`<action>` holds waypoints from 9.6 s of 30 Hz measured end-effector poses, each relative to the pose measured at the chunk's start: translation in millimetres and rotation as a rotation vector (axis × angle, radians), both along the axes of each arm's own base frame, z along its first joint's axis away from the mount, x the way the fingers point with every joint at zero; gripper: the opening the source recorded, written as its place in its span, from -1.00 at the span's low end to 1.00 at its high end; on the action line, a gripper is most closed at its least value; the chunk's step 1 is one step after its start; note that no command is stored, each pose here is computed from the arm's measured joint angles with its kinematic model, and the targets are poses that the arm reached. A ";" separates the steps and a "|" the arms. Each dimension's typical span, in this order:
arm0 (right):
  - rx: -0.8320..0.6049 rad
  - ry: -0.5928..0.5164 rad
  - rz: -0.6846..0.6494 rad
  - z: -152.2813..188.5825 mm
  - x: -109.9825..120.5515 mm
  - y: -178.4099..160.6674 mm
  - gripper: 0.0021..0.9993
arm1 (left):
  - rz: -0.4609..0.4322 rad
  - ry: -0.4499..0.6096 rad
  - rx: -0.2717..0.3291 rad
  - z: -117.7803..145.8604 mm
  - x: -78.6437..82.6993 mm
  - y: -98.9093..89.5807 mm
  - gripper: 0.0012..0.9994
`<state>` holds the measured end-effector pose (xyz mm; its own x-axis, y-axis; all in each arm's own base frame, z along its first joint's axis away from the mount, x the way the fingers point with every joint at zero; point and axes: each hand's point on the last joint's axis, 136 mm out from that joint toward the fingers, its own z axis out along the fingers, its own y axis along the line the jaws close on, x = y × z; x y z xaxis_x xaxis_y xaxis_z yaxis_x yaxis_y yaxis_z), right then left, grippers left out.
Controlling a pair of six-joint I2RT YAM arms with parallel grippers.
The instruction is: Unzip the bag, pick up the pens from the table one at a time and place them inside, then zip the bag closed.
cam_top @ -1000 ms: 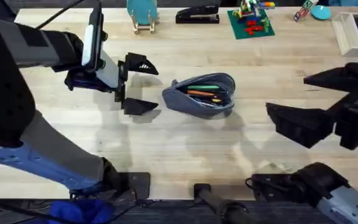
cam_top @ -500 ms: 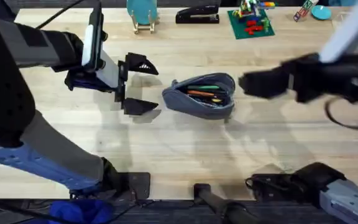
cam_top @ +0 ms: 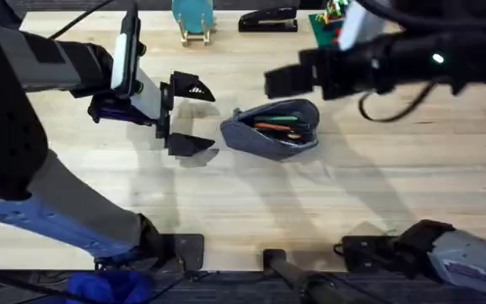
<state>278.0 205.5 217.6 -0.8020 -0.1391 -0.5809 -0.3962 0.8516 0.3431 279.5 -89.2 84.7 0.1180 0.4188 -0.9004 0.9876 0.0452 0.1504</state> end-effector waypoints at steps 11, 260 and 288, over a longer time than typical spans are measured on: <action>-0.026 0.039 0.061 1.0 27.8 62.7 1.00 | 0.000 0.000 0.000 0.0 0.0 0.0 0.99; -0.219 0.270 0.061 -84.8 16.0 109.4 -0.94 | -0.052 0.156 -0.287 -6.1 2.7 -61.9 -0.92; -0.451 0.269 -0.049 -68.1 2.2 36.9 -0.94 | -0.058 0.156 -0.290 -5.6 1.9 -64.0 -0.92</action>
